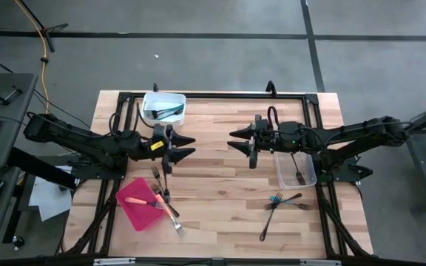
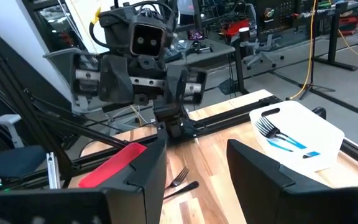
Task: Sort silverware by color (type)
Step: Put the black fork into the transparent bin
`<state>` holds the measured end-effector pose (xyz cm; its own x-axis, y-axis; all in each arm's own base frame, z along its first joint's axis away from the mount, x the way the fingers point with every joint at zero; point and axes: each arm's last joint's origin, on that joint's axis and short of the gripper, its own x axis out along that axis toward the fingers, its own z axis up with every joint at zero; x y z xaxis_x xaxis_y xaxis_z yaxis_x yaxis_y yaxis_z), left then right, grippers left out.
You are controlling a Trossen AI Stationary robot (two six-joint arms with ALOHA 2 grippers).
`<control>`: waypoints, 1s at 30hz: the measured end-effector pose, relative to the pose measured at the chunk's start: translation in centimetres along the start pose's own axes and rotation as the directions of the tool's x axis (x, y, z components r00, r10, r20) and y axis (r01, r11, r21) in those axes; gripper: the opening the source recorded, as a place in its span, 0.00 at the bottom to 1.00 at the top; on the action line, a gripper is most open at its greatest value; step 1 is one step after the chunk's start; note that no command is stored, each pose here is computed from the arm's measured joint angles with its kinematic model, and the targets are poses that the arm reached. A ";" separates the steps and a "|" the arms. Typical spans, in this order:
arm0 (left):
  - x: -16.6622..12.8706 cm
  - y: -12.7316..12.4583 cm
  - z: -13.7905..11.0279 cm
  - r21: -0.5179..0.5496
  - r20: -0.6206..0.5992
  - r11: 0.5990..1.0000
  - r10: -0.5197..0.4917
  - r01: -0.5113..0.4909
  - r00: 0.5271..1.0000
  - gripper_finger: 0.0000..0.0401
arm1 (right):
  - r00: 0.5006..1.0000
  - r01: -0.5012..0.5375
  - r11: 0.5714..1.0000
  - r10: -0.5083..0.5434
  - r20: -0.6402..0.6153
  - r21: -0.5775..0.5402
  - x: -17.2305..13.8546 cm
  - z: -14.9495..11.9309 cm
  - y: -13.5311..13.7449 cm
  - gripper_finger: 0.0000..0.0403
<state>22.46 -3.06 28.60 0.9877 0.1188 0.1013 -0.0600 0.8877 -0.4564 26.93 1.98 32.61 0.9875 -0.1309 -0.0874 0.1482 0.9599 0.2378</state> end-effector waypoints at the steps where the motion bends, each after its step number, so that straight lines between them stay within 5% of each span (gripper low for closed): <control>1: 0.1 0.1 0.0 -0.059 -0.026 0.998 0.004 -0.006 1.000 0.49 | 1.000 0.000 1.000 0.000 0.000 0.000 0.0 0.0 0.0 0.38; 6: 0.5 -0.2 -0.1 -0.110 -0.333 0.980 0.119 -0.164 0.935 0.49 | 1.000 0.015 1.000 -0.015 -0.004 0.001 0.0 -0.1 -0.1 0.38; 10: -0.1 -0.4 -1.5 -0.085 -0.591 0.923 0.256 -0.375 0.765 0.49 | 1.000 0.020 1.000 -0.020 -0.017 0.000 0.0 -0.2 -0.1 0.38; 13: -0.9 -0.2 -3.6 -0.078 -0.711 0.836 0.335 -0.543 0.619 0.49 | 0.999 0.027 1.000 -0.026 -0.038 0.015 0.0 -0.4 -0.2 0.38; 21: -2.0 0.5 -10.6 -0.043 -0.869 0.505 0.407 -0.862 0.282 0.49 | 0.998 0.032 0.999 -0.032 -0.058 0.010 0.0 -0.6 -0.2 0.38; 25: -2.0 1.2 -12.6 0.061 -0.881 0.439 0.446 -0.897 0.158 0.49 | 0.998 0.033 0.999 -0.033 -0.062 0.009 0.0 -0.6 -0.2 0.38; 30: -1.4 2.4 -13.5 0.084 -0.873 0.375 0.474 -0.923 0.114 0.49 | 0.997 0.035 0.999 -0.035 -0.068 0.007 0.0 -0.7 -0.2 0.38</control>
<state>22.87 -7.14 15.45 0.2095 0.0465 -0.9767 -0.9465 0.2605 -0.1906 26.82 1.93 31.88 0.9759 -0.1471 -0.1610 0.1834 0.9529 0.2415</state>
